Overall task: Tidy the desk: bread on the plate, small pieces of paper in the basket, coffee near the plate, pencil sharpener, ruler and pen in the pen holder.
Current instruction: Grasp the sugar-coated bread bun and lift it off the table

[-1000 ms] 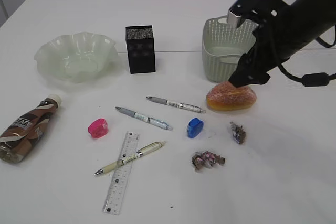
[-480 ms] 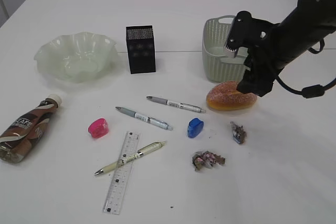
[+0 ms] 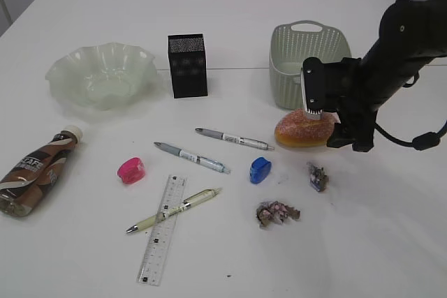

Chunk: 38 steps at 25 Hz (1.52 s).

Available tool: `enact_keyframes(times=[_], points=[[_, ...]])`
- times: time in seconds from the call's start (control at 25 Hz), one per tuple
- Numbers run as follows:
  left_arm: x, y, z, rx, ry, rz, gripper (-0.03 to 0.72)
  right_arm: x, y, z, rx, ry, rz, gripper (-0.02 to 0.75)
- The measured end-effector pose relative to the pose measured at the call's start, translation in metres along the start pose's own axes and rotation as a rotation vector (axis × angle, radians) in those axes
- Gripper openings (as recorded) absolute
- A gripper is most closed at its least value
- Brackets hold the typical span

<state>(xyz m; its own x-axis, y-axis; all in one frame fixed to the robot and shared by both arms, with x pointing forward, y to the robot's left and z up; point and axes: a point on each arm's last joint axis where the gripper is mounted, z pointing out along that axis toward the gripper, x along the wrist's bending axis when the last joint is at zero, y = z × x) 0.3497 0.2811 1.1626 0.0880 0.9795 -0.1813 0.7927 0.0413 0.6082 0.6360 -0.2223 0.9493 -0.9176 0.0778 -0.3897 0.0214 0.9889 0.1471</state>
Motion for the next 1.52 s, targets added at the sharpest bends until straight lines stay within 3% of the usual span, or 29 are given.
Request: enact_keyframes(times=[0.44,0.84,1.16,1.52], points=[[-0.002,0.0,0.0,0.001,-0.027,-0.009,0.393,-0.005,-0.001,0.017,0.015,0.005,-0.036,0.533],[-0.003,0.0,0.0,0.001,-0.033,-0.011,0.394,-0.026,0.007,0.01,-0.016,-0.031,-0.012,0.533],[-0.003,0.0,0.0,0.001,-0.037,-0.012,0.394,-0.019,0.004,0.026,0.0,0.03,-0.015,0.533],[-0.006,0.0,0.0,0.001,-0.067,-0.021,0.394,-0.027,0.004,0.036,0.003,-0.015,-0.001,0.533]])
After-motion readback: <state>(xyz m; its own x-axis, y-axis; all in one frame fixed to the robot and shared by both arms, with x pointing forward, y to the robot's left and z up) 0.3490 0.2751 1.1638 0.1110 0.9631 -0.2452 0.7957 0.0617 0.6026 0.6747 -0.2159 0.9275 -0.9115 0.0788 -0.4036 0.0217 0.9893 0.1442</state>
